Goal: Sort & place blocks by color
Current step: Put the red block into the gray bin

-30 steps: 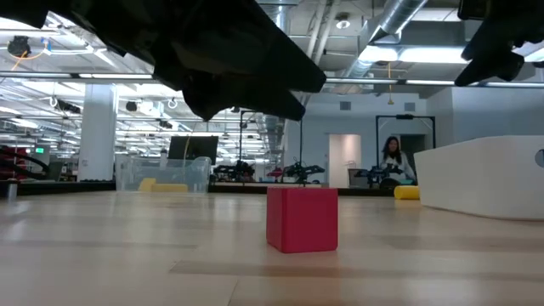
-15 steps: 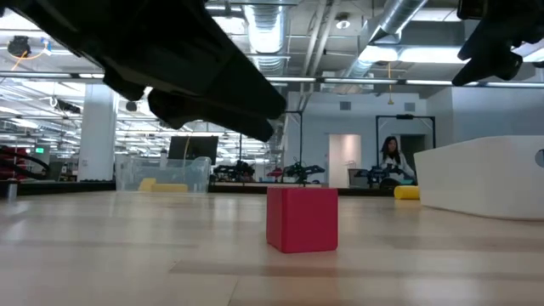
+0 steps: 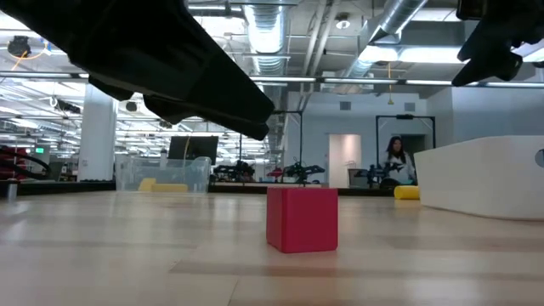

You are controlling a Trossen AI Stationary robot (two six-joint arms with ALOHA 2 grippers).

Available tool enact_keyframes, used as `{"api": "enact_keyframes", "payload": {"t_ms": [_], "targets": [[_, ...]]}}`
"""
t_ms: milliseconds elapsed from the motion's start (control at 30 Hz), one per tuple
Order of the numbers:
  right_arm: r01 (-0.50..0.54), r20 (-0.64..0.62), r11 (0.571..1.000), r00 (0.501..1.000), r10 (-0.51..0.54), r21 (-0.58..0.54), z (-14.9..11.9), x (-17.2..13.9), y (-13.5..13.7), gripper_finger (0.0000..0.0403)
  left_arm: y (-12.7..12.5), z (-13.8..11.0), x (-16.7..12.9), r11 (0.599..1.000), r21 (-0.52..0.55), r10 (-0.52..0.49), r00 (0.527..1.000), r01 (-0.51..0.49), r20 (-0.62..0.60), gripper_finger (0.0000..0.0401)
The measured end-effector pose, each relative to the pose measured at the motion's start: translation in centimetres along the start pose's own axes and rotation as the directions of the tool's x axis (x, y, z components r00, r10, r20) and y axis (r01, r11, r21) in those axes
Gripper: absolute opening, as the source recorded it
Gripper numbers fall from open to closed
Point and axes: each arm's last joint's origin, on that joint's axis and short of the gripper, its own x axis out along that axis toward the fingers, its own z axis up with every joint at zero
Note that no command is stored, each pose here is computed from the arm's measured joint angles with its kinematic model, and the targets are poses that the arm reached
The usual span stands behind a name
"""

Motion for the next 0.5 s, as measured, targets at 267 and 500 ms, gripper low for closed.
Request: {"api": "enact_keyframes", "payload": {"t_ms": [267, 500], "targets": [[0.024, -0.021, 0.999, 0.999, -0.025, -0.024, -0.2, 0.8, 0.4, 0.027, -0.1, 0.0, 0.0, 1.0, -0.006, -0.019, 1.0, 0.019, -0.001, 0.0274], [0.014, -0.025, 0.999, 1.0, -0.015, -0.034, -0.3, 0.8, 0.6, 0.027, -0.3, -0.5, 1.0, 0.999, -0.011, -0.047, 0.998, 0.047, 0.034, 0.0274]]}}
